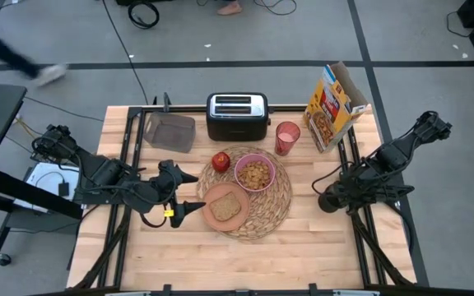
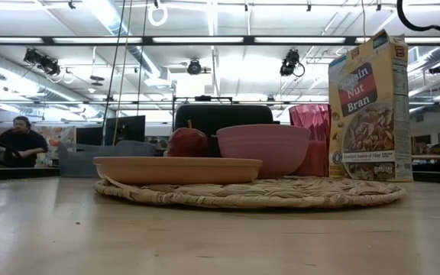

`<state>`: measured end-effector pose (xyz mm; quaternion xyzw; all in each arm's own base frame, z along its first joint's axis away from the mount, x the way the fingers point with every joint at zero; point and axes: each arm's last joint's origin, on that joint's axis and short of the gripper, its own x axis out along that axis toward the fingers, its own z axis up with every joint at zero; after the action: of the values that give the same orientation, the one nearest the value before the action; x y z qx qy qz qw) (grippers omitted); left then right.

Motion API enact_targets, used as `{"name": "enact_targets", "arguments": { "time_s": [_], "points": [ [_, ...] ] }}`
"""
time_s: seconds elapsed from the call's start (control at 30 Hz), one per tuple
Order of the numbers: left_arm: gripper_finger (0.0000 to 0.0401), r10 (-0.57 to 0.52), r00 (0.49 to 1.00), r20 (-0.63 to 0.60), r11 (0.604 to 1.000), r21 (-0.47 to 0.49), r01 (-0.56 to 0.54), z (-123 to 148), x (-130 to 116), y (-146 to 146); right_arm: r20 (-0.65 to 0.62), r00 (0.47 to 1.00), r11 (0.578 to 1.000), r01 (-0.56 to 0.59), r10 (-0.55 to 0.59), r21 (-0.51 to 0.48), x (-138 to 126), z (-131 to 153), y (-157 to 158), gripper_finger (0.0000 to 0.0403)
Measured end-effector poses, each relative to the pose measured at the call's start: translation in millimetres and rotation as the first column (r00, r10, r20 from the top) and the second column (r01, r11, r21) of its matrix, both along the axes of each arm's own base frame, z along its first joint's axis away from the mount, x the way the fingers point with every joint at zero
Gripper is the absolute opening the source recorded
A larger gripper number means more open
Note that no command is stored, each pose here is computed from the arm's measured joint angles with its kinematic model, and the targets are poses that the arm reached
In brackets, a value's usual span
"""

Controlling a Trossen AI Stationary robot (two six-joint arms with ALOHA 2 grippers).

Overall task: Arrange a breakfast setting
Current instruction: Put the black spoon to the right of the pink bowl on the brown placemat

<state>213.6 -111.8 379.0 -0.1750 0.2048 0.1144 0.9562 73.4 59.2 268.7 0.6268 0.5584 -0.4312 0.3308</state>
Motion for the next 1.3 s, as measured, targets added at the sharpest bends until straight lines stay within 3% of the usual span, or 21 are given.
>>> {"name": "enact_targets", "arguments": {
  "time_s": [0.4,0.8,1.1,1.2,1.3],
  "points": [
    [0.0389,0.000,1.000,0.000,1.000,0.000,0.000,0.0,0.0,0.0,0.032,0.999,0.999,-0.001,0.002,-0.040,-8.8,40.3,-7.3,0.0007],
    [0.0389,-0.017,1.000,-0.007,1.000,0.019,0.017,-0.3,-0.1,-0.2,0.165,0.986,0.998,-0.033,0.025,0.045,-11.1,89.9,-8.4,0.0007],
    [0.0389,-0.161,0.986,-0.049,0.987,-0.024,0.160,-1.3,1.2,-1.8,0.253,0.950,0.977,-0.205,0.182,0.066,8.4,119.3,5.9,0.0007],
    [0.0389,-0.230,0.973,-0.030,0.970,-0.089,0.227,1.3,5.8,0.7,0.325,0.903,0.951,-0.309,0.281,0.036,24.7,128.7,16.3,0.0006],
    [0.0389,-0.301,0.954,-0.002,0.944,-0.145,0.298,3.0,15.0,5.9,0.397,0.822,0.899,-0.437,0.408,-0.019,46.6,133.5,30.3,0.0004]
  ]
}}
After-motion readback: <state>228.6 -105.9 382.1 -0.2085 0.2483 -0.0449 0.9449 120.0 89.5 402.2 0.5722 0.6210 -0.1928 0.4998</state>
